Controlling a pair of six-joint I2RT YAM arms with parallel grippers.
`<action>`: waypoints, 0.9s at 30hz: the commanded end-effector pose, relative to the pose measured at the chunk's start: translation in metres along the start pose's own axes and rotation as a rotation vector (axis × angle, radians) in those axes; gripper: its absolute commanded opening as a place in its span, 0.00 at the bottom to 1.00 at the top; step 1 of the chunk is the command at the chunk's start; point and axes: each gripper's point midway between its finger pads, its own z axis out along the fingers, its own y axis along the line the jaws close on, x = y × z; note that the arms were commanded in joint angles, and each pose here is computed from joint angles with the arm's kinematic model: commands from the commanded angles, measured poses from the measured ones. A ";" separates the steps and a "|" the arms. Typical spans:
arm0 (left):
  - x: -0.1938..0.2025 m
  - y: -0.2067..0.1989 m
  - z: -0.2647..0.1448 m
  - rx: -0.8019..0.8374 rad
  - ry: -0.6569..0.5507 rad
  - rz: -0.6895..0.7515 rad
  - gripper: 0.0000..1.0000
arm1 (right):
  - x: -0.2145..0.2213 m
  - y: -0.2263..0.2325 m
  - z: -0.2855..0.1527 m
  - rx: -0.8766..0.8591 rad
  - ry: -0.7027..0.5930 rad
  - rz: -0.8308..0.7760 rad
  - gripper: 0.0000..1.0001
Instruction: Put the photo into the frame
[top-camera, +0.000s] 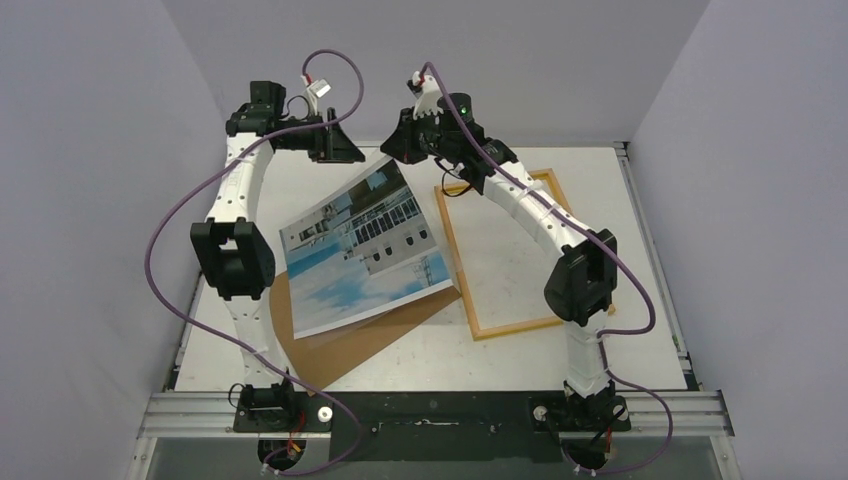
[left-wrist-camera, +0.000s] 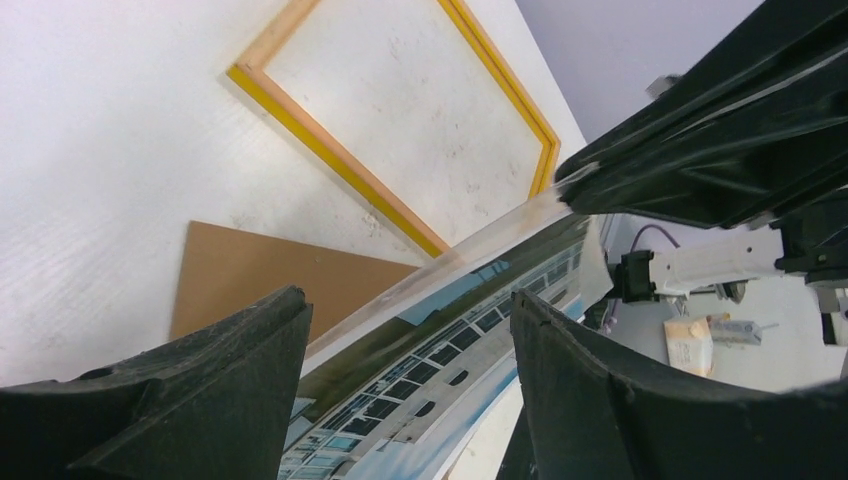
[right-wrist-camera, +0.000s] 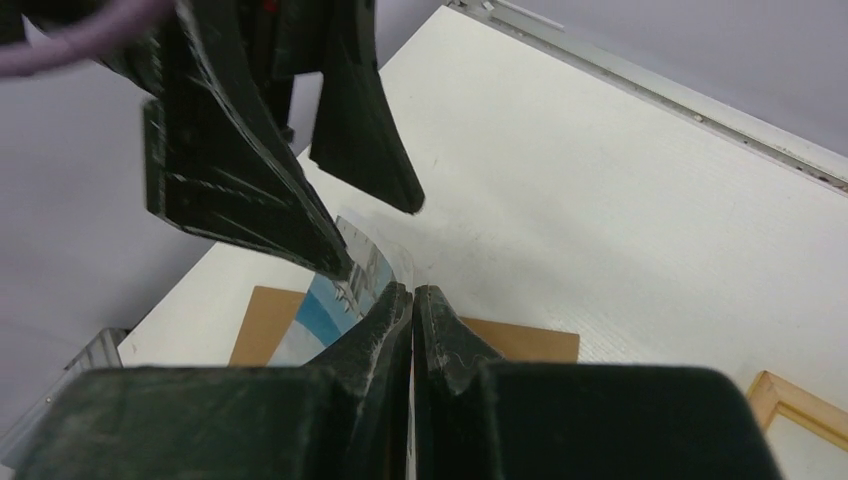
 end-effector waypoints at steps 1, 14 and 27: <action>0.002 -0.034 0.015 0.027 -0.003 0.191 0.72 | -0.066 0.044 -0.038 -0.105 -0.166 -0.047 0.00; -0.003 -0.043 0.015 0.089 -0.038 0.314 0.54 | -0.042 0.041 -0.033 -0.156 -0.108 0.034 0.00; -0.006 -0.071 0.009 0.232 -0.042 0.329 0.13 | -0.035 0.036 -0.029 -0.154 -0.109 0.079 0.00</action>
